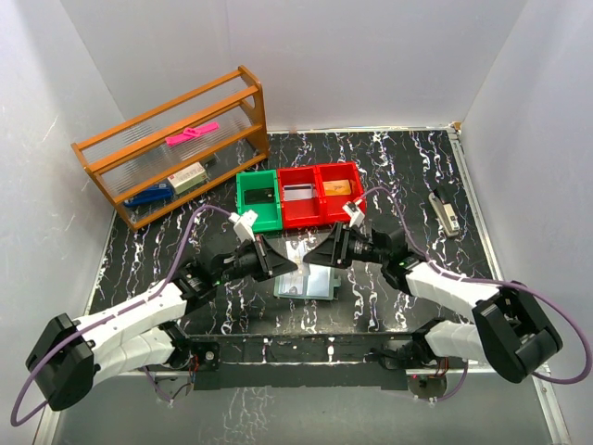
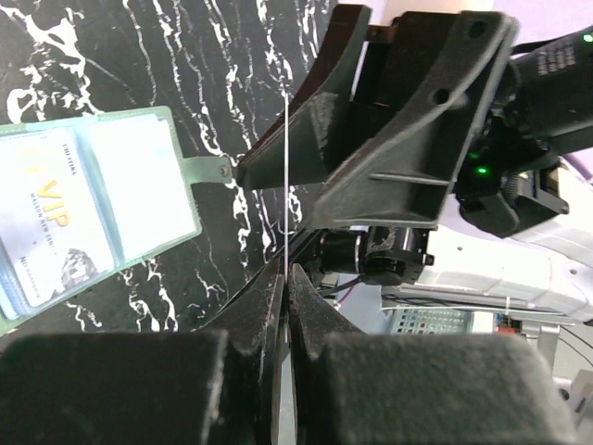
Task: Take the credit cards out of the card holder
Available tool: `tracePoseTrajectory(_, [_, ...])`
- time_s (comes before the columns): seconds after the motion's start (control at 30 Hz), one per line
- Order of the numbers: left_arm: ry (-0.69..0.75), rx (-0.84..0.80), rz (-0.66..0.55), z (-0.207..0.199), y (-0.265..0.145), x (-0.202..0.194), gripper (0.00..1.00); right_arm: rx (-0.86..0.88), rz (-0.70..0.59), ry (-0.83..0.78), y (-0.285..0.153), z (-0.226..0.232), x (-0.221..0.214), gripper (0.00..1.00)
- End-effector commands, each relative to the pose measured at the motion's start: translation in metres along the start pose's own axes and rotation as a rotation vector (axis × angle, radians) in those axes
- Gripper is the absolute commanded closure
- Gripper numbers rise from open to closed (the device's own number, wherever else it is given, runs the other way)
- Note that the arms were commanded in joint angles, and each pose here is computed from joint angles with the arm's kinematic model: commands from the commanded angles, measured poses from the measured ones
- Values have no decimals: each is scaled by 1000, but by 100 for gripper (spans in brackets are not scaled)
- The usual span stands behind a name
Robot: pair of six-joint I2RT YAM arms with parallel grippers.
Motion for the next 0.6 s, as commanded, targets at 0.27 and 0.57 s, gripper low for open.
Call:
tracePoseTrajectory(0.27, [-18, -166, -32, -23, -3, 11, 100, 221, 68, -32, -1, 21, 6, 69])
tracePoseTrajectory(0.57, [-15, -166, -27, -23, 1, 12, 100, 306, 133, -57, -11, 32, 8, 90])
Point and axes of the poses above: each gripper's point midway between its finger pads, its own y axis out along the fingers, its own z axis along the line the jaws close on, x = y × z, the point moved 9 cm from there along -y, back along the fingers, and after that the axes turned 12 degrees about y, right-handed, at the moved point
